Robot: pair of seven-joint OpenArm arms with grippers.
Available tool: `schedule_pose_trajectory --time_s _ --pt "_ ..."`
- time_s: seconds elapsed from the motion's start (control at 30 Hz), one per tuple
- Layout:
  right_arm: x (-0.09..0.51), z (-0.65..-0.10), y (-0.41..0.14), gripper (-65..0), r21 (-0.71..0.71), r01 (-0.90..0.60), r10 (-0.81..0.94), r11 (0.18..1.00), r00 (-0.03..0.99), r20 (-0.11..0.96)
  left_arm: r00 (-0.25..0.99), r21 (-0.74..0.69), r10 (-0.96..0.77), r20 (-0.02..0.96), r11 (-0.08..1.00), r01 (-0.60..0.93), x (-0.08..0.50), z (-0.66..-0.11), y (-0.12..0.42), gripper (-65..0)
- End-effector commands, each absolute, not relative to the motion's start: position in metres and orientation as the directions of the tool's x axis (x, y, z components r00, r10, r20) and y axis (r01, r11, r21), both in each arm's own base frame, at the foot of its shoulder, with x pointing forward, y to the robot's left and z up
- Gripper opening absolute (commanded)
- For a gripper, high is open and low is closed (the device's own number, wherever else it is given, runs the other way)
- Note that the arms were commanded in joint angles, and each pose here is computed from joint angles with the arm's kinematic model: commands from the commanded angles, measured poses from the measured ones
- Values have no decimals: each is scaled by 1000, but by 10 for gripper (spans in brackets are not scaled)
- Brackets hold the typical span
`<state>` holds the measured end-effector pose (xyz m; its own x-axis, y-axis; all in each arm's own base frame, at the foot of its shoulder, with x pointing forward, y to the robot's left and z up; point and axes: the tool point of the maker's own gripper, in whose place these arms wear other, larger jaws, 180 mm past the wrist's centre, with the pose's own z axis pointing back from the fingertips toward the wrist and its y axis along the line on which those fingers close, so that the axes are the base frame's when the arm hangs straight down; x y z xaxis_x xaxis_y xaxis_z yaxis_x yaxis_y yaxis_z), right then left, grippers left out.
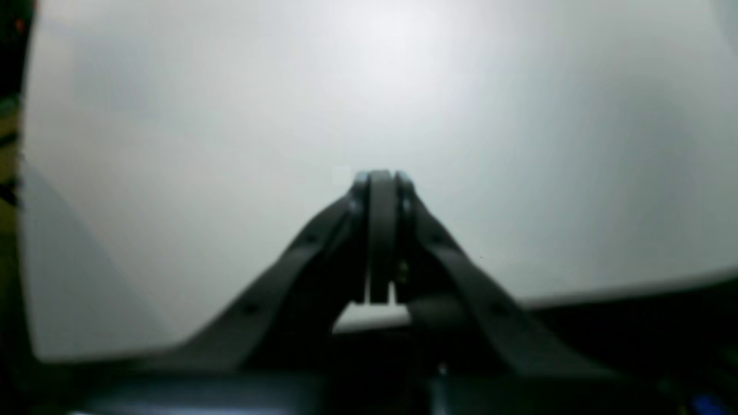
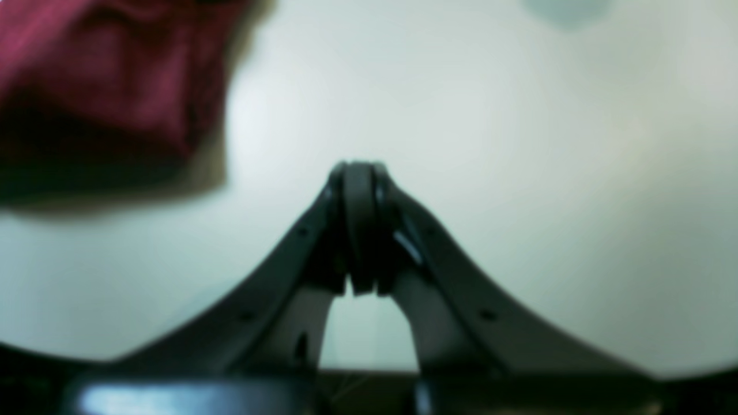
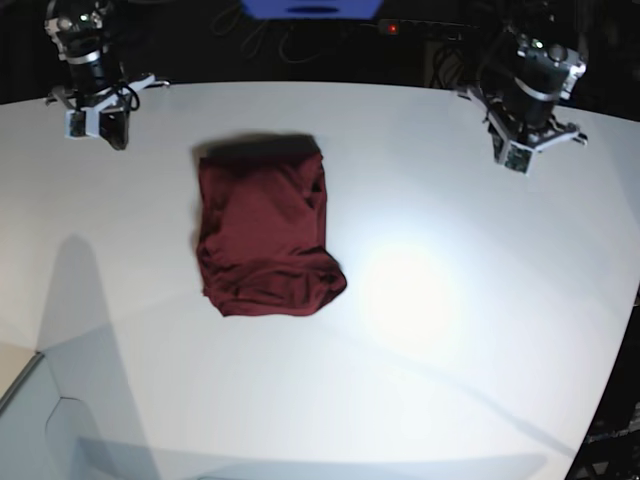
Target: Layout the t-shirt on the table in an organized manner, then fold the t-shirt properly
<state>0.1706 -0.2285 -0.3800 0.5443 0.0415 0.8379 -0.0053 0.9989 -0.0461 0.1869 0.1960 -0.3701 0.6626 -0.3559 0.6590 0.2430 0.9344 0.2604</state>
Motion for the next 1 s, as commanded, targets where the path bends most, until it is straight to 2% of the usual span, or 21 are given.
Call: schedule_pose_trajectory --time_s 0.0,0.23,0.4,0.6,0.7,0.87,0.97 --pt "166 -372 -231 -650 -48 -2 42 999 524 850 658 254 -348 667 937 238 181 -367 194 -648" --pt "112 -380 -229 -650 36 33 -48 999 585 810 775 113 -233 587 972 207 116 -397 171 -648" --pt "77 -390 -228 -650 66 58 -88 996 646 758 824 35 -175 538 982 186 93 -419 160 -648" --pt "37 -443 -216 -650 166 136 -212 977 734 645 905 -71 -125 408 983 168 64 -494 170 -648" --pt "14 -470 -209 -650 212 182 -273 960 773 573 921 -104 -102 376 983 151 54 -527 184 -648" --pt "-2 -518 -179 -650 335 232 -380 913 781 496 968 -188 30 251 982 18 26 -598 216 -648" --pt "-16 -540 -170 -650 382 302 -465 874 747 474 960 -235 150 237 967 -93 15 -620 219 -648"
